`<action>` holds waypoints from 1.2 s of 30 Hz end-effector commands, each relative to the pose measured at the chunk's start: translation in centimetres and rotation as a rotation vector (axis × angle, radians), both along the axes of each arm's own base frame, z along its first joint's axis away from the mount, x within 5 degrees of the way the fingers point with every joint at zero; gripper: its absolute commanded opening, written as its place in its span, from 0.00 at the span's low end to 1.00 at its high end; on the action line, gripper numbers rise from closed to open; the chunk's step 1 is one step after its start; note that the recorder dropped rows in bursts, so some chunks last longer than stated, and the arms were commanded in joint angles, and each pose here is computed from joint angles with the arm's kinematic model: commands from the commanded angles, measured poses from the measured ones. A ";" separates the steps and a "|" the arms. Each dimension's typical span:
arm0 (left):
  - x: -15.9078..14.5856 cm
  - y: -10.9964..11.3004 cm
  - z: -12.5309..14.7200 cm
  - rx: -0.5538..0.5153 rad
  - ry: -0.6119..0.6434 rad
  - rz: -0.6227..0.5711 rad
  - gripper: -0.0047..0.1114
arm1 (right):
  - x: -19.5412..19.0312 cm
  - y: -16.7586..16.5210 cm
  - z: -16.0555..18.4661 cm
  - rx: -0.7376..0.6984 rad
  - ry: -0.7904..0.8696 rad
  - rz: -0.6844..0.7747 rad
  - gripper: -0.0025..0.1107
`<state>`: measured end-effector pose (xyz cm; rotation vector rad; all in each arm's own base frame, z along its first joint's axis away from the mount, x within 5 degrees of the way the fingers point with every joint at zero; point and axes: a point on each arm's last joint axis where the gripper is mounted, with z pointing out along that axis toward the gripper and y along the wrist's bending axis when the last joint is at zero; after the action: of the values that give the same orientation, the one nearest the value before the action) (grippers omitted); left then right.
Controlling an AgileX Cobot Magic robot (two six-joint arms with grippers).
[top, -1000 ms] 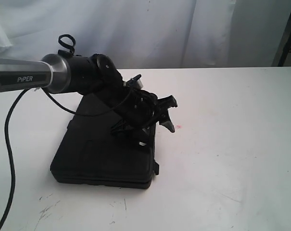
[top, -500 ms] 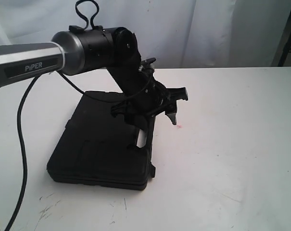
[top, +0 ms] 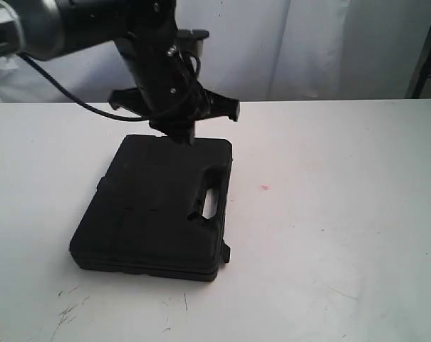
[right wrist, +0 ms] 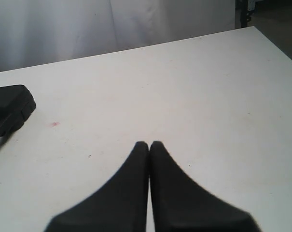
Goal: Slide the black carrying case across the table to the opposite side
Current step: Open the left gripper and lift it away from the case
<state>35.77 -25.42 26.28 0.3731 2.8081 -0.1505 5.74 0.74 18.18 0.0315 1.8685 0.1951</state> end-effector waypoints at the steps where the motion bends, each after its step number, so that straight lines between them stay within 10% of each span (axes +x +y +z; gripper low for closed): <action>1: -2.0 2.2 3.8 -0.044 -0.158 0.035 0.04 | 0.0 0.0 0.0 -0.001 -0.008 -0.007 0.02; 17: -14.0 10.2 4.5 -0.334 -0.471 -0.019 0.04 | 0.0 0.0 0.0 -0.001 -0.008 -0.007 0.02; 36: -19.3 14.8 8.8 -0.305 -0.747 -0.109 0.04 | 0.0 0.0 0.0 -0.001 -0.008 -0.007 0.02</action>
<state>16.93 -11.01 34.68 0.3791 2.0359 -0.3898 5.74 0.74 18.18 0.0315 1.8685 0.1951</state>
